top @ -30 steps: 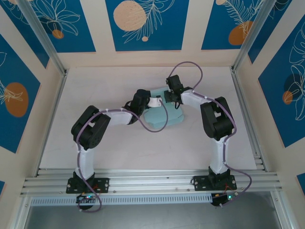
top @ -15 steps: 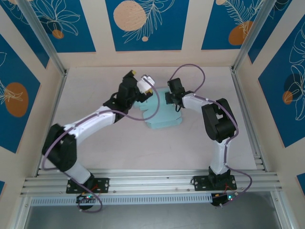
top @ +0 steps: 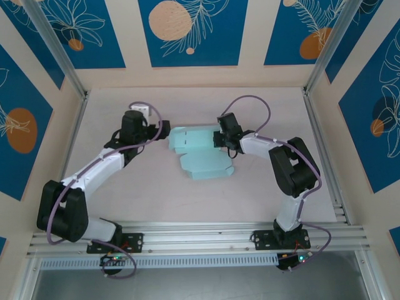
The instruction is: Fold the paper box
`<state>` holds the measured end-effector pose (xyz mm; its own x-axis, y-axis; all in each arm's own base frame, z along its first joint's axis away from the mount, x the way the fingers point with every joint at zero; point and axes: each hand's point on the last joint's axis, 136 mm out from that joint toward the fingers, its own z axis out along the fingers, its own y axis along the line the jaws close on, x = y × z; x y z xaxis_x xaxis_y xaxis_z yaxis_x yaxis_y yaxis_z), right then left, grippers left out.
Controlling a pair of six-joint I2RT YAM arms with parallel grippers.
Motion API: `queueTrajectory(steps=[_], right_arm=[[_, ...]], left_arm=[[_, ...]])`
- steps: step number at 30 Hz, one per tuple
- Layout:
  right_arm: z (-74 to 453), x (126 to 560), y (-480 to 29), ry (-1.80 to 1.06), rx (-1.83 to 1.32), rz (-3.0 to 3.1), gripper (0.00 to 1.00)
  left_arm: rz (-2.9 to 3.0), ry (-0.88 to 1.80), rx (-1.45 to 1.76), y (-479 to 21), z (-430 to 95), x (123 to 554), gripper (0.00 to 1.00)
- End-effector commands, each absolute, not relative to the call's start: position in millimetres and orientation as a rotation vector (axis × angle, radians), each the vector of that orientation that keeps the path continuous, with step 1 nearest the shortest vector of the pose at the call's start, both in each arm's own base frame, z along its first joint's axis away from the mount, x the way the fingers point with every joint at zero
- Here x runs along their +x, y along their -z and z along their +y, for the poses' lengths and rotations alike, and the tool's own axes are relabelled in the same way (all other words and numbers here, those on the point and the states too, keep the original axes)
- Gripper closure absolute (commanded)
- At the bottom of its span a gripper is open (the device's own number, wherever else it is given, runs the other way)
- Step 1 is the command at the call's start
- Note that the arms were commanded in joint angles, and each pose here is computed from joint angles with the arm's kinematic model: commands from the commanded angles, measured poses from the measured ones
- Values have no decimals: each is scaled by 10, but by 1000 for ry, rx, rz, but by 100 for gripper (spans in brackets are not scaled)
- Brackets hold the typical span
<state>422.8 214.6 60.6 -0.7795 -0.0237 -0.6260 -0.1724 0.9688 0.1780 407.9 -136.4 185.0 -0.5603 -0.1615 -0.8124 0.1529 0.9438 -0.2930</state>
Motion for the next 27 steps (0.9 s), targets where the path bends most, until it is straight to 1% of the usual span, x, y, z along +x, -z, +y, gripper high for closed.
queueTrajectory(steps=[1, 11, 16, 21, 27], right_arm=[[2292, 4199, -731, -337, -129, 2410, 100], [2413, 4135, -777, -339, -130, 2406, 100], [2430, 4132, -816, -338, -124, 2398, 100], [2447, 4144, -870, -338, -127, 2380, 100], [2450, 4157, -900, -334, -111, 2371, 100]], left_arm=[[2064, 724, -79, -1959, -1557, 4131, 0], [2146, 783, 1, -1692, -1710, 4123, 0], [2215, 758, -6, -1456, -1689, 4087, 5], [2263, 763, -5, -1277, -1699, 4049, 6], [2324, 801, 27, -1063, -1790, 3961, 16]])
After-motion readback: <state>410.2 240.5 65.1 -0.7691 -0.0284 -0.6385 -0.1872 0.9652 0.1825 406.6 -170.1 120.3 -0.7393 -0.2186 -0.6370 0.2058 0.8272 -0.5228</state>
